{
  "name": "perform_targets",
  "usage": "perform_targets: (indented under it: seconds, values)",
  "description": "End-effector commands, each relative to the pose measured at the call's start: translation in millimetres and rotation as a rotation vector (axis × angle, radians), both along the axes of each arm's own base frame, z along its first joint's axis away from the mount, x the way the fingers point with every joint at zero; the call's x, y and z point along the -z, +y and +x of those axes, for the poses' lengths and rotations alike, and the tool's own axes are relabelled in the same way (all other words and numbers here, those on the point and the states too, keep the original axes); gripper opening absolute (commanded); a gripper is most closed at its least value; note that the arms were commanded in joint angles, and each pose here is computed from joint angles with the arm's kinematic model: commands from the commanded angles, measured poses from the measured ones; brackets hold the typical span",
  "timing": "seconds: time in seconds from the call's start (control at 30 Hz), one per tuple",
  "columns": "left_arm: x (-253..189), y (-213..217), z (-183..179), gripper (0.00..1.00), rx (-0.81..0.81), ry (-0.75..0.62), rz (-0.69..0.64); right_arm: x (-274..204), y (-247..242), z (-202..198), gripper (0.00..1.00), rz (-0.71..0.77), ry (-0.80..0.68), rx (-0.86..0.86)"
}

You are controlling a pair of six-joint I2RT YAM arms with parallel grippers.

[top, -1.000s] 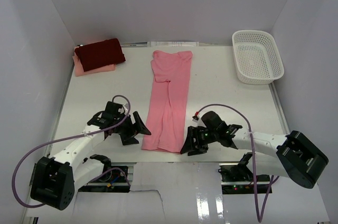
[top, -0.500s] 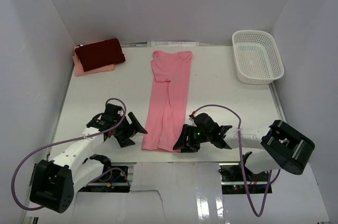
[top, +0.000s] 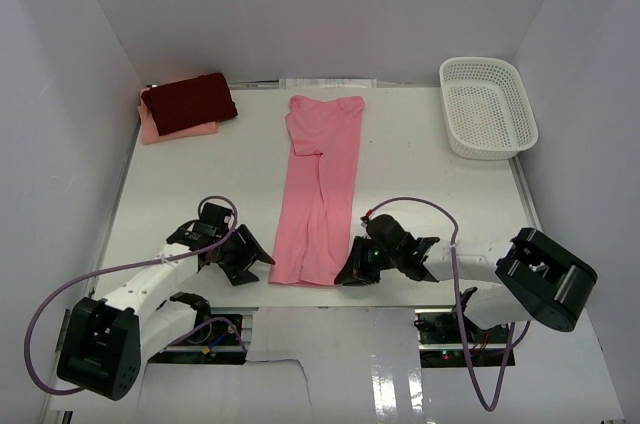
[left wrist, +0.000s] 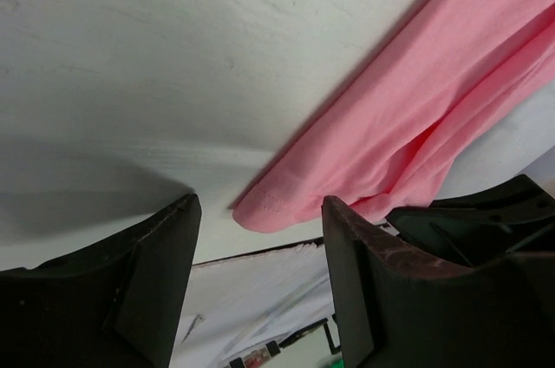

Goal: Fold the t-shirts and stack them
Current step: Grab the bottom of the folded rectangular tshirt with both arms

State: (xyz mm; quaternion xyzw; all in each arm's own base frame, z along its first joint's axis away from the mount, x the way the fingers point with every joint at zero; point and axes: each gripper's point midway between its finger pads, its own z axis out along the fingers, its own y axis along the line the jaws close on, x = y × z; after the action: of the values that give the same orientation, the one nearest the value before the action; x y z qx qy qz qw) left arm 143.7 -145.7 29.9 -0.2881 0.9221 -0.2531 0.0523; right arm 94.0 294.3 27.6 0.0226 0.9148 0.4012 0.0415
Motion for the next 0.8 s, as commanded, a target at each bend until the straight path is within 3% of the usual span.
perform_targets:
  seconds: [0.0, 0.2, 0.5, 0.63, 0.77]
  values:
    - [8.8, 2.0, -10.2, 0.68, -0.003, 0.026, 0.005, -9.2, 3.8, 5.9, 0.08, 0.003, -0.045, -0.003]
    - [13.0, -5.6, -14.7, 0.61, 0.003, 0.033, -0.04, -11.9, 5.8, 8.5, 0.08, -0.001, -0.056, -0.011]
    - [23.3, -13.6, -16.7, 0.63, 0.065, 0.02, -0.018, -8.1, 5.9, 5.9, 0.08, -0.009, -0.046, -0.03]
    - [35.2, -7.8, -20.6, 0.41, 0.067, 0.046, 0.021, -10.5, 4.9, 5.7, 0.08, -0.003, -0.053, -0.027]
    - [40.3, -7.8, -25.4, 0.08, 0.059, 0.063, 0.012, -13.2, 2.6, 6.2, 0.08, -0.002, -0.063, -0.022]
